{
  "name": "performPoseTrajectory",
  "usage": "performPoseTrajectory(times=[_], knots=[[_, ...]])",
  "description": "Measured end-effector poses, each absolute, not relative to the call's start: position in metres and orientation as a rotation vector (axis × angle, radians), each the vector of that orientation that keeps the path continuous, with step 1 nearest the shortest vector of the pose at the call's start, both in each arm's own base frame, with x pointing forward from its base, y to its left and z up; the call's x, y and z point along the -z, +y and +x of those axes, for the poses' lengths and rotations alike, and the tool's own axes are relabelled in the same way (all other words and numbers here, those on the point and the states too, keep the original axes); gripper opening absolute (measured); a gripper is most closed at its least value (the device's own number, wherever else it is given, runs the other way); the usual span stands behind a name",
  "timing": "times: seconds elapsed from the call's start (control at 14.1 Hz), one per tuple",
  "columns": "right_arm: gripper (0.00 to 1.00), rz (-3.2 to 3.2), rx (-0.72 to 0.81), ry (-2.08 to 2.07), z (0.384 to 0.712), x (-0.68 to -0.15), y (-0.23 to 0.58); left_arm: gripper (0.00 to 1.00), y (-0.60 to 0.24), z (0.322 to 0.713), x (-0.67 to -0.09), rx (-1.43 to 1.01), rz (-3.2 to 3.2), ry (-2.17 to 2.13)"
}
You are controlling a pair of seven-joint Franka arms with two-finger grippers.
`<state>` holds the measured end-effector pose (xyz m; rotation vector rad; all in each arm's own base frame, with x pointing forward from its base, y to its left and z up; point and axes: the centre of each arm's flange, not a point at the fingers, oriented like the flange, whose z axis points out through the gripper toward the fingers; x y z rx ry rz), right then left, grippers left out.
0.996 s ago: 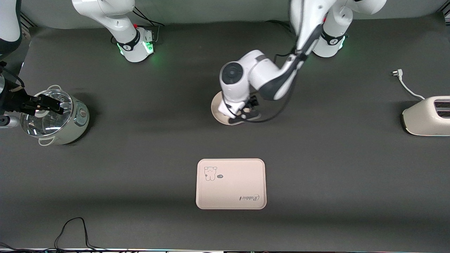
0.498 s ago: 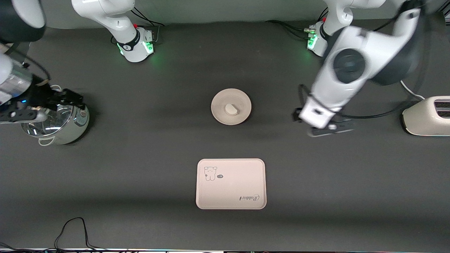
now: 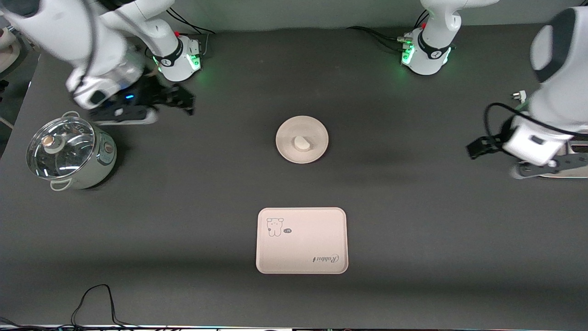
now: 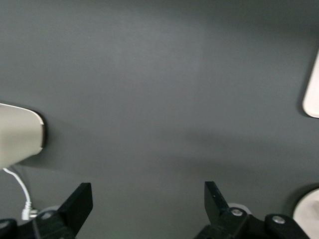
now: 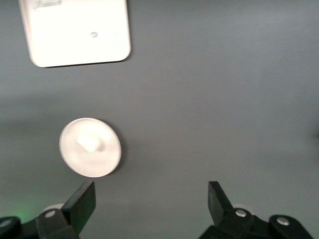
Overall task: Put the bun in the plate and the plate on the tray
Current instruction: 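Reach the right gripper to the plate rim and grasp it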
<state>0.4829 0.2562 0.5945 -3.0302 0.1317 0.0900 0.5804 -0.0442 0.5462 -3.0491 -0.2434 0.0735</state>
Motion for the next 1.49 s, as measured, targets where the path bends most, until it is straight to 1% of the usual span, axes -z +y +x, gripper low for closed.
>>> performPoseTrajectory(times=[0.14, 0.36, 0.5, 0.57, 0.78, 0.92, 1.14, 1.49], knots=[[1.00, -3.019, -0.063, 0.144, 0.462, -0.586, 0.309, 1.00, -0.018, 0.582, -0.546, -0.080, -3.056, -0.209], [1.00, -3.001, -0.037, 0.181, 0.435, -0.567, 0.378, 1.00, -0.002, 0.582, -0.548, -0.083, -3.060, -0.167], [1.00, -2.984, -0.080, 0.169, 0.418, -0.554, 0.408, 1.00, -0.005, 0.581, -0.548, -0.095, -3.056, -0.150], [1.00, -2.971, -0.109, 0.165, 0.415, -0.552, 0.414, 1.00, -0.006, 0.582, -0.548, -0.096, -3.049, -0.145], [1.00, -2.965, -0.130, 0.142, 0.416, -0.548, 0.414, 1.00, -0.018, 0.585, -0.538, -0.113, -3.039, -0.115], [1.00, -2.975, -0.138, 0.110, 0.418, -0.532, 0.414, 1.00, -0.021, 0.593, -0.522, -0.128, -3.036, -0.104], [1.00, -2.972, -0.107, 0.113, 0.422, -0.478, 0.412, 1.00, -0.024, 0.605, -0.493, -0.168, -3.031, -0.095], [1.00, -2.967, -0.011, 0.098, 0.406, -0.366, 0.396, 1.00, -0.022, 0.606, -0.490, -0.175, -3.030, -0.097]])
